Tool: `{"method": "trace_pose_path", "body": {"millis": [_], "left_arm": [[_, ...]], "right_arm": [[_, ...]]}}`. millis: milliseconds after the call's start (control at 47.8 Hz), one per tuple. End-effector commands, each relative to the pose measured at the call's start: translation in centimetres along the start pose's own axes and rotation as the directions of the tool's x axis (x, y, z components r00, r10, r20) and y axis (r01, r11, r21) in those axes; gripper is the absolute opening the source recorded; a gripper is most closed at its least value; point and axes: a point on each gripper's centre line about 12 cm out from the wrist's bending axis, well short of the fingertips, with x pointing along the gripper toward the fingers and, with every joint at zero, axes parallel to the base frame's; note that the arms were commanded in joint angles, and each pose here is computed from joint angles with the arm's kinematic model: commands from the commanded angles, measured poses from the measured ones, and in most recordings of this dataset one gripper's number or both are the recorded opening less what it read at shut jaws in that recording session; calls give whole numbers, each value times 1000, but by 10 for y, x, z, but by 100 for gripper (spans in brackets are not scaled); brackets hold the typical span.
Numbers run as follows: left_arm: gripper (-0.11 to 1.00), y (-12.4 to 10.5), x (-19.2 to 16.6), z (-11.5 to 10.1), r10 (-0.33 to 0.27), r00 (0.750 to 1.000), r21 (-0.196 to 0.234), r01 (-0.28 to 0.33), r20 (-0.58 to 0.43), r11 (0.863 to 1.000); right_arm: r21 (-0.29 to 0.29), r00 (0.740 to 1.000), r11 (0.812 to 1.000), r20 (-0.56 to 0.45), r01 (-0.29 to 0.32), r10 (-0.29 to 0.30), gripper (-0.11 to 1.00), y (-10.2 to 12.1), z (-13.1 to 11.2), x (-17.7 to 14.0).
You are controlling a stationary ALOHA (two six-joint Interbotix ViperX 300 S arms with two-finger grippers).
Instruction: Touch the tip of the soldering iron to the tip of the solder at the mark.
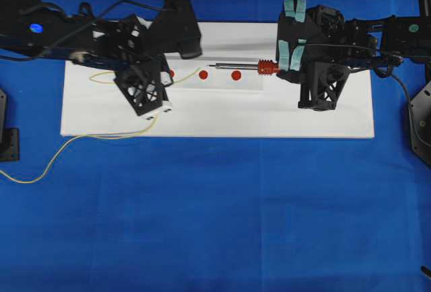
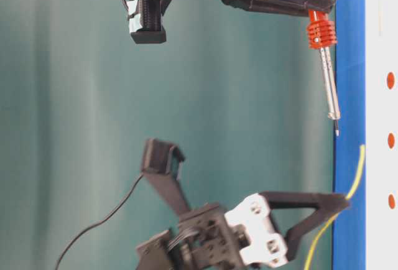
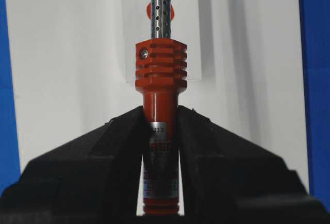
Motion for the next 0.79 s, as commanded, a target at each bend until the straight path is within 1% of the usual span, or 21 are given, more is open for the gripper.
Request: {"method": "trace_pose_path", "body": {"millis": [0,251,460,564,773], "left_arm": [[3,-4,-2,11,-7,1000,5,7,30,1000],[3,-5,10,6,-9,1000,-17,9,20,1000],[3,-7,19,0,-7,1000,-17,7,-8,1000],[3,-8,21,-1,-8,1000,-10,8,-9,1000],[3,-8,21,-2,-8,1000,-10,8,-12,1000]], "right_arm": [[-5,999,1000,37,3,-3,6,-1,7,-7],[-9,999,1000,47,7,-7,6,-2,8,-7],[-9,999,1000,49,9,-9,7,-2,7,-6],[-9,999,1000,47,9,-9,6,-2,6,-6],[-9,999,1000,41,9,-9,6,-2,4,-5]]}}
